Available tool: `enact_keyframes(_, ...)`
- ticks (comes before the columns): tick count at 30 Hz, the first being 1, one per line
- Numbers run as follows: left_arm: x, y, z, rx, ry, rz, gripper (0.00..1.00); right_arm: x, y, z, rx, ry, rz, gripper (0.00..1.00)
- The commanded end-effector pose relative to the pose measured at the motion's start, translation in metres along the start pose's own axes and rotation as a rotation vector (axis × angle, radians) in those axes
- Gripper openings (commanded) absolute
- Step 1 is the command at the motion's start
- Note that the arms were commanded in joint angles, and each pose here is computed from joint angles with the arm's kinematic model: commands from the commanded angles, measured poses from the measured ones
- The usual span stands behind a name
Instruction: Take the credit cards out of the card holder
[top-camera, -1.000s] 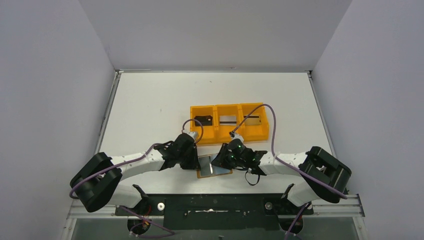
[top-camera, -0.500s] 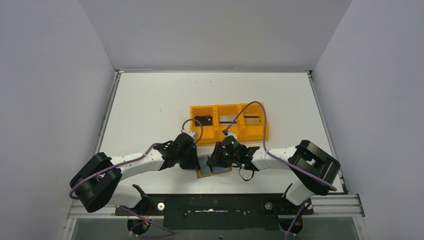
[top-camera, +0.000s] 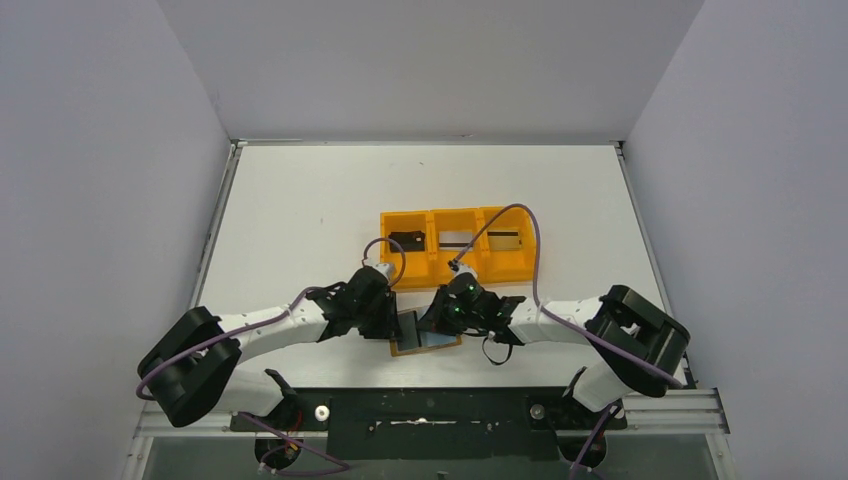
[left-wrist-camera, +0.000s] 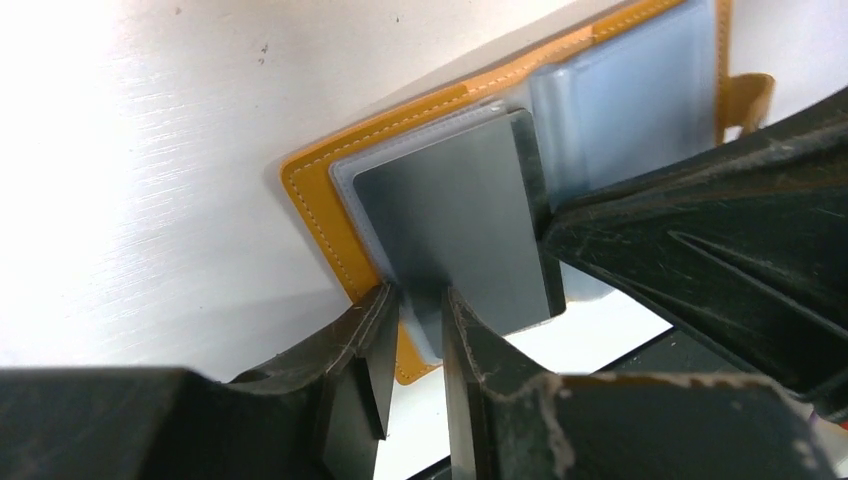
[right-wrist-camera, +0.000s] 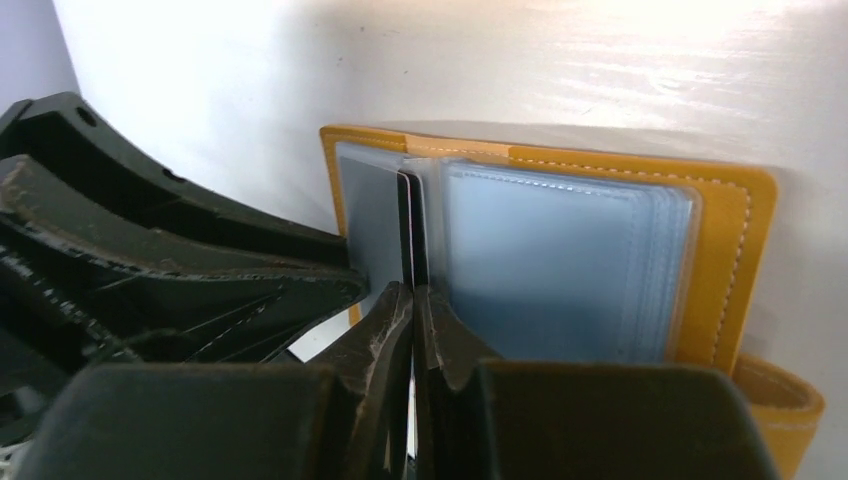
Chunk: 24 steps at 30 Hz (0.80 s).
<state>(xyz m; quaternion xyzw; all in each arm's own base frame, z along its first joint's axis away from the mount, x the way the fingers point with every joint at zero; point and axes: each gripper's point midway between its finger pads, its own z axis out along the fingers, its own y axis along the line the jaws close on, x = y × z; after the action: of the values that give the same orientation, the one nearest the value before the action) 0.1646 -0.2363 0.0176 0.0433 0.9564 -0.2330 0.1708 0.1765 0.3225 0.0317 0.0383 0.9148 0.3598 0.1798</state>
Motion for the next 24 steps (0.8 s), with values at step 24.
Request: enact_keyframes(24,0.012,0.035,0.004,-0.157,0.045,0.056,0.00,0.004,0.005,-0.002,0.034,0.016,0.005,0.38)
